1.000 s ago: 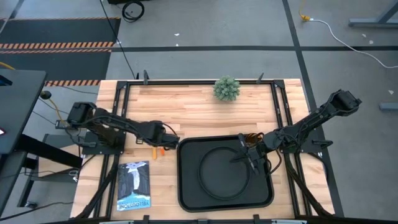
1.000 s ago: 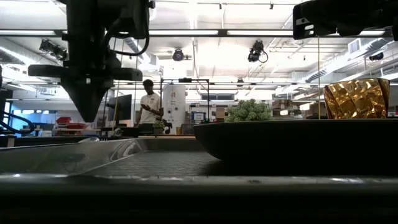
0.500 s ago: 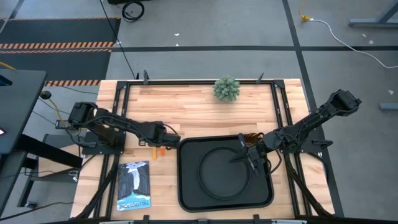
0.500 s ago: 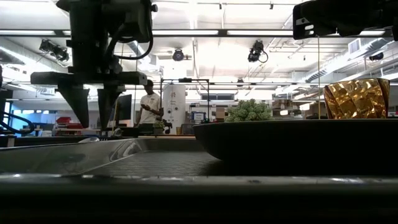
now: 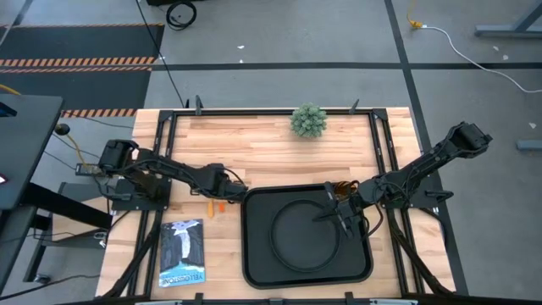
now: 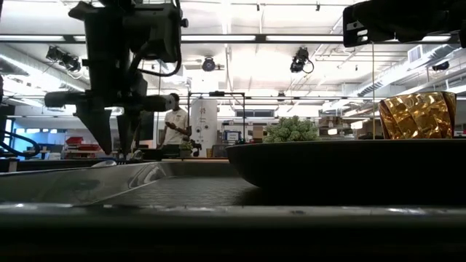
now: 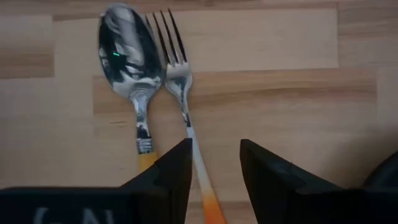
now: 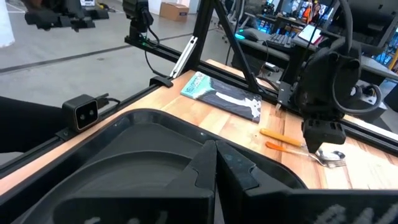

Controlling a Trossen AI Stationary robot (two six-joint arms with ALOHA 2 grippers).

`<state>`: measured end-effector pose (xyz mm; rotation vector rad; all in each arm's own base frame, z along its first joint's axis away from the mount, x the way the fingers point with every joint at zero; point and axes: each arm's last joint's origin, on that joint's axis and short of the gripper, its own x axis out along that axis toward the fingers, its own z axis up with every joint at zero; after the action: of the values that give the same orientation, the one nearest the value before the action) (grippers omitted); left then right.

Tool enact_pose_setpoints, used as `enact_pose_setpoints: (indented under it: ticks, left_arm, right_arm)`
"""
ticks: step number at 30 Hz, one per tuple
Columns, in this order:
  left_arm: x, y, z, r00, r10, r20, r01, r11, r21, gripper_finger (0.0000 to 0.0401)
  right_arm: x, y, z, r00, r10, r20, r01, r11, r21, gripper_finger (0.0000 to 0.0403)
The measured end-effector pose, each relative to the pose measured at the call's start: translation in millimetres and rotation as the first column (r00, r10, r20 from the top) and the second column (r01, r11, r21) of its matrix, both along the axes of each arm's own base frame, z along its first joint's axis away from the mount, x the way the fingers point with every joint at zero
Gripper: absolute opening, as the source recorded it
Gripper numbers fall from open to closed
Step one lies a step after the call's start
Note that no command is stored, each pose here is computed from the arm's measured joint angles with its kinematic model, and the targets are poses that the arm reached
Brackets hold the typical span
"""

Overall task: Pick and place plate/cup/fork/spoon on tray
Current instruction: Put the orange fork on the black serving tray to the left of the black plate

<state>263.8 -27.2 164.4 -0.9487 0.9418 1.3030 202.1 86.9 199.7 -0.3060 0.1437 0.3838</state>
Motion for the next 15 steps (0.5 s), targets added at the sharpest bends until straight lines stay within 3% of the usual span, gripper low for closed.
enact_pose_setpoints:
  ticks: [15]
  left_arm:
    - [-7, 19, -24, 1.000, -0.005, -0.030, 0.003, 0.997, -0.074, 0.0142]
  right_arm:
    - [0, 0, 1, 1.000, 0.002, 0.006, -0.002, 1.000, 0.013, 0.0010]
